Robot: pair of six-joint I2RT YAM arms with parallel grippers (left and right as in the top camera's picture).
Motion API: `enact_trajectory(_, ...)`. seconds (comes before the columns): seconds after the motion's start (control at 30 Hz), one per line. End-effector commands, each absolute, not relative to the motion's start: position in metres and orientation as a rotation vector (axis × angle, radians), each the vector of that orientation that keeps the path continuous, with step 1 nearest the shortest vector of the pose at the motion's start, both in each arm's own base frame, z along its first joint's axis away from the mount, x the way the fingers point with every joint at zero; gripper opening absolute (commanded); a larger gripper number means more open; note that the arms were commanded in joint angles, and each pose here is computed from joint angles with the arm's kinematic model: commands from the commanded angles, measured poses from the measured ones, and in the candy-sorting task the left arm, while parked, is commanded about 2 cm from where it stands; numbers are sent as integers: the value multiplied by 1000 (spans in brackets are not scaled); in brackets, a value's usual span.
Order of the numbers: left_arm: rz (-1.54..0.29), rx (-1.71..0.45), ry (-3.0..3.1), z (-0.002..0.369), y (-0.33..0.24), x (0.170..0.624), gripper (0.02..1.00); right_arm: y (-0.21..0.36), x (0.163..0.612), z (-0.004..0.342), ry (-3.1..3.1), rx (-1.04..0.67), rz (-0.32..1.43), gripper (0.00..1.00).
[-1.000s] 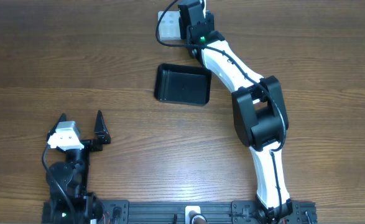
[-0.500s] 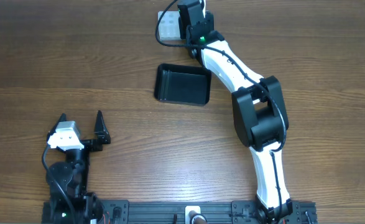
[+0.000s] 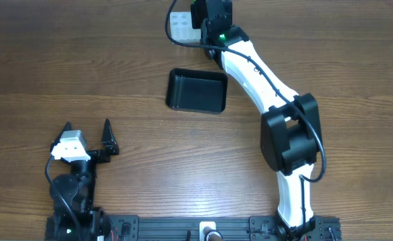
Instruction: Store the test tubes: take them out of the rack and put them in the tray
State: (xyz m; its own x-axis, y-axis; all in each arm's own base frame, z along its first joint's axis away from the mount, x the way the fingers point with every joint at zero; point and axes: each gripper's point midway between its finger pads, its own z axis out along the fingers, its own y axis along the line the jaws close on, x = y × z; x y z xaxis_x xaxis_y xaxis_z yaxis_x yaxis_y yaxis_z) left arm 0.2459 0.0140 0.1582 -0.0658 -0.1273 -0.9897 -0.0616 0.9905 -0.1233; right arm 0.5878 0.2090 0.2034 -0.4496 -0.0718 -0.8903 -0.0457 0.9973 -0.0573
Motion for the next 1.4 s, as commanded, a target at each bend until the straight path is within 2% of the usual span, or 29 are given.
enact_trajectory(0.03,-58,-120,1644,156,10,246,996,215,572,256,1980,-75,-3,12)
enact_trajectory(0.23,-58,-120,1644,156,10,246,996,213,542,263,2064,-115,-23,9)
enact_trajectory(0.4,-58,-120,1644,156,10,246,998,205,508,252,2213,-32,33,9)
enact_trajectory(0.53,-58,-120,1644,156,10,246,998,202,477,227,2386,29,87,12)
enact_trajectory(0.67,-58,-120,1644,156,10,246,998,195,445,196,2565,108,65,12)
enact_trajectory(0.87,-58,-120,1644,156,10,246,998,193,408,156,2782,138,17,12)
enact_trajectory(1.13,-58,-120,1644,156,10,246,996,212,387,124,2955,137,138,12)
enact_trajectory(1.4,-58,-120,1644,156,10,246,998,205,395,109,2972,169,114,12)
